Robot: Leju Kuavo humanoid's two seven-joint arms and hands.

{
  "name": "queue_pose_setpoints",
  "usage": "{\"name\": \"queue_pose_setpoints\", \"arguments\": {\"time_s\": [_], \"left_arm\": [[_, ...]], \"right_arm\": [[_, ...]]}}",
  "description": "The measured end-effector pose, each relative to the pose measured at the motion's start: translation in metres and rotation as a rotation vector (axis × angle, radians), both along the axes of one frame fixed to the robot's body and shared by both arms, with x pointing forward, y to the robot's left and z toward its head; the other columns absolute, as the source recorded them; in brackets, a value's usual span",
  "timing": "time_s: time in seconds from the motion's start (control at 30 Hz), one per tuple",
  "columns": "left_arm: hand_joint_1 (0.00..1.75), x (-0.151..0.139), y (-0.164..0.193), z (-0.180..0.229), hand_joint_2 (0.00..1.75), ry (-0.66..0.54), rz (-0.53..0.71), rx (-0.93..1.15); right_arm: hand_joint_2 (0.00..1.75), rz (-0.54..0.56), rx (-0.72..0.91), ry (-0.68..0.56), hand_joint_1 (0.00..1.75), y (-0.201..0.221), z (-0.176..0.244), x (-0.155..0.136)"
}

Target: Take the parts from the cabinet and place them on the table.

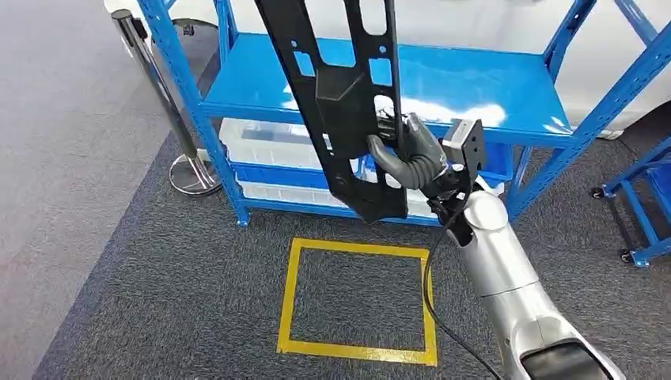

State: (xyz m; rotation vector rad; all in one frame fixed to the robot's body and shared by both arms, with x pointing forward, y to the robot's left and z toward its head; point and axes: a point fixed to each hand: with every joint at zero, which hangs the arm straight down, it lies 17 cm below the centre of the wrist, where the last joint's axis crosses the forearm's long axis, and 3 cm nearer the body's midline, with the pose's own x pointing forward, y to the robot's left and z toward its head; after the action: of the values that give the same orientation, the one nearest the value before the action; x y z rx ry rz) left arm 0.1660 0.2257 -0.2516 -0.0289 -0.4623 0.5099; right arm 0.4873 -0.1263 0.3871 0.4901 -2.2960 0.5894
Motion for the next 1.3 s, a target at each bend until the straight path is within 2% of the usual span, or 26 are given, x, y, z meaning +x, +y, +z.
{"name": "queue_pose_setpoints", "arguments": {"time_s": [1.3], "left_arm": [[0.00, 0.002, -0.001, 0.000, 1.75, 0.001, -0.012, 0.002]], "right_arm": [[1.75, -0.006, -0.003, 0.009, 1.75, -0.005, -0.008, -0.004]]}}
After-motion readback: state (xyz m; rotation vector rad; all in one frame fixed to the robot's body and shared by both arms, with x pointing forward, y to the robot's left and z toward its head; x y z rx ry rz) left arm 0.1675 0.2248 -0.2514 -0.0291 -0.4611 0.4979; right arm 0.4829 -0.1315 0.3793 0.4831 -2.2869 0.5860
